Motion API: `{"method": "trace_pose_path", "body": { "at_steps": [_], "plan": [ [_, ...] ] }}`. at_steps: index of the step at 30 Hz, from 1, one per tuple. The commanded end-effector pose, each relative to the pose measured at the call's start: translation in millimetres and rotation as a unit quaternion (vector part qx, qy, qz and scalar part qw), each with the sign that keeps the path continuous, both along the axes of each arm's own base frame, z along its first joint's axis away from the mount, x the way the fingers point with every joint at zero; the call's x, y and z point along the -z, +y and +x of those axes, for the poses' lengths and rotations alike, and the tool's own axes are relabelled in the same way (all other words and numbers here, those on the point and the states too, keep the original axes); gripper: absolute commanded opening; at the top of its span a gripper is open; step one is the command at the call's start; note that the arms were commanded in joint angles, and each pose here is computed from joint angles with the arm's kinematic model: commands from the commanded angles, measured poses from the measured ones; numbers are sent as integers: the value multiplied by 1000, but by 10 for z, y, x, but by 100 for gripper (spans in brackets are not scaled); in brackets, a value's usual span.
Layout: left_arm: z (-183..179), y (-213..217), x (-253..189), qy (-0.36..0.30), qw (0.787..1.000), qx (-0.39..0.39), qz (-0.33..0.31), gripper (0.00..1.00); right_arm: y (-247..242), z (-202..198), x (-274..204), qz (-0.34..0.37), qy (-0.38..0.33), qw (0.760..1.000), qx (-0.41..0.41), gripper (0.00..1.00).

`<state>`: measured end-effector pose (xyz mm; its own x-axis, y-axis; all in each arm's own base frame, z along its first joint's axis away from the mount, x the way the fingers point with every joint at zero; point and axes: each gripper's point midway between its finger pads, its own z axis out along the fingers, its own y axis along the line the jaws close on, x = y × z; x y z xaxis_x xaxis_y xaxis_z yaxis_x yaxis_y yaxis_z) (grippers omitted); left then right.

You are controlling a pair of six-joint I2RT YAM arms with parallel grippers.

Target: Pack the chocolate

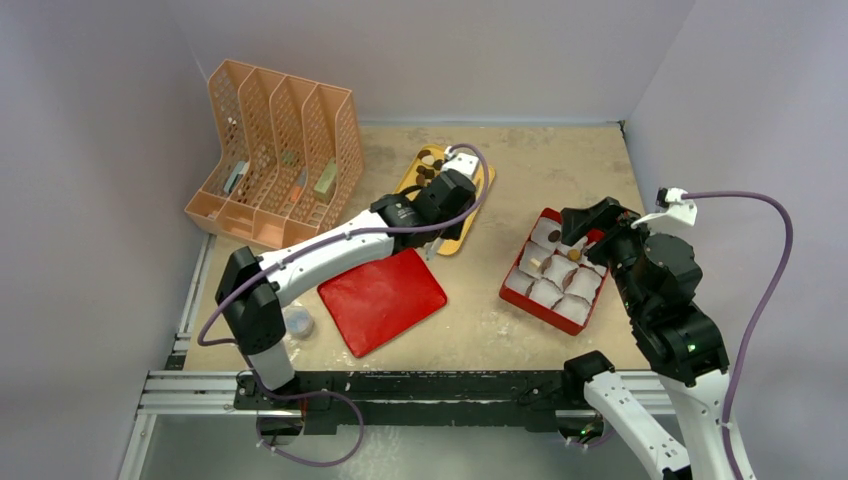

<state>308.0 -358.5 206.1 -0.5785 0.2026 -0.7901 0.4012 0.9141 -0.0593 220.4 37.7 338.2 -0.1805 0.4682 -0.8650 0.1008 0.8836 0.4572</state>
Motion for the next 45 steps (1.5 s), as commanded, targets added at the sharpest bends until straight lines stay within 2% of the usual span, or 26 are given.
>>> {"method": "trace_pose_path", "body": {
  "at_steps": [1,12,24,33,36,41,45],
  "plan": [
    [115,272,-274,-19,999,-15,-25,34,-29,2,-119,10,-22,1000,10,96],
    [478,782,205,34,999,-33,23,37,-24,23,-118,10,-22,1000,11,96],
    [616,691,640,78,997,9,16,39,-32,2,-122,8,-20,1000,10,96],
    [647,752,862,91,995,-3,37,40,-32,2,-143,6,-21,1000,9,96],
    [630,744,854,93,995,-2,34,38,-32,3,-148,6,-22,1000,9,96],
    [590,767,780,95,995,-3,31,26,-27,14,-156,7,-24,1000,10,96],
    [553,795,706,93,995,-4,28,24,-28,26,-148,7,-23,1000,11,96]
  ]
}}
